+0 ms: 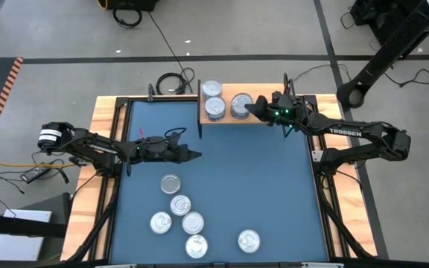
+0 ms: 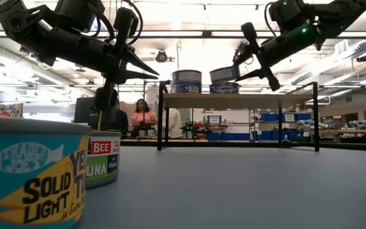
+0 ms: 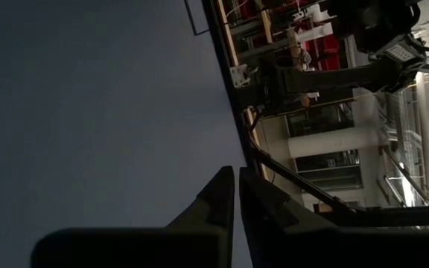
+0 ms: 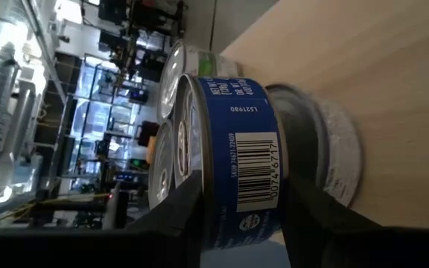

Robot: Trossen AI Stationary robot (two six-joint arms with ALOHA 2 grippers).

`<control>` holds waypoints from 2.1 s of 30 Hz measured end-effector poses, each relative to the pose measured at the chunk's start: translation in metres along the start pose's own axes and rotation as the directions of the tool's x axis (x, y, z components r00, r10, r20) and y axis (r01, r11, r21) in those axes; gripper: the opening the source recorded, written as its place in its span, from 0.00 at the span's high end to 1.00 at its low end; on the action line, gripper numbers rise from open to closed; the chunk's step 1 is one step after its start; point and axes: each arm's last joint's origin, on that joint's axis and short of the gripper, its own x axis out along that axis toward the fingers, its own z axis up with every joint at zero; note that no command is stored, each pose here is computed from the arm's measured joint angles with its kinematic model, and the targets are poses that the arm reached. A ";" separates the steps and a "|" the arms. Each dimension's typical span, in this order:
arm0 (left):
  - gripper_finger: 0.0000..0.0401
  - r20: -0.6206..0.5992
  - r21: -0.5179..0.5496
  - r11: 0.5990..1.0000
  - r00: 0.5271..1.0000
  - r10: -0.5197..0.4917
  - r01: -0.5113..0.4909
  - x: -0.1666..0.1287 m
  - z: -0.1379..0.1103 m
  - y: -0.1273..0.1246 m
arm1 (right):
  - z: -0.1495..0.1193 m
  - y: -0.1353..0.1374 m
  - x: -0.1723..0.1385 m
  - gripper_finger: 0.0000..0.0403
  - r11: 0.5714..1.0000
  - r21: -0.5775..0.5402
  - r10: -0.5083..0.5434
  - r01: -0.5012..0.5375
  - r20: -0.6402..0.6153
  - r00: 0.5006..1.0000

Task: Stack canned seafood by type on shelf
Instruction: Stack the blue tuna can on top of the blue tuna can on the shelf

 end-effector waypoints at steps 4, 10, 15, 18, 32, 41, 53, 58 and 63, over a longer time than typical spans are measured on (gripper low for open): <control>0.93 -0.003 0.001 1.000 1.000 0.012 -0.012 0.000 0.000 0.001 | 0.004 0.000 0.000 0.67 1.000 0.008 0.019 -0.019 -0.011 1.000; 0.93 -0.005 0.001 1.000 1.000 0.019 -0.019 0.000 0.000 0.002 | 0.008 -0.001 0.000 0.67 1.000 0.022 0.020 -0.020 -0.017 1.000; 0.93 -0.005 0.002 1.000 1.000 0.020 -0.020 0.000 -0.001 0.002 | 0.005 -0.004 0.011 0.67 0.999 0.039 0.032 -0.029 -0.064 0.997; 0.93 -0.005 0.002 1.000 1.000 0.020 -0.020 0.000 0.000 0.002 | 0.006 -0.002 0.014 0.67 0.997 0.051 0.065 -0.062 -0.047 0.997; 0.93 -0.004 0.002 1.000 1.000 0.020 -0.020 0.000 0.000 0.002 | 0.009 -0.004 0.007 0.67 0.998 0.048 0.038 -0.035 -0.068 0.997; 0.93 0.006 0.002 1.000 1.000 0.023 -0.023 0.000 0.000 0.002 | 0.010 -0.006 0.007 0.67 0.999 0.041 0.010 -0.008 -0.062 0.998; 0.93 0.006 0.003 1.000 1.000 0.023 -0.023 0.000 0.000 0.002 | 0.012 -0.007 0.007 0.61 0.996 0.083 -0.006 0.009 -0.038 0.999; 0.93 0.006 0.004 1.000 1.000 0.023 -0.023 0.000 0.000 0.002 | 0.012 -0.007 0.007 0.48 0.998 0.070 -0.003 0.007 -0.049 0.999; 0.93 0.006 0.005 1.000 1.000 0.023 -0.023 0.000 0.000 0.002 | 0.011 -0.007 0.007 0.46 0.999 0.038 0.002 0.000 -0.068 0.998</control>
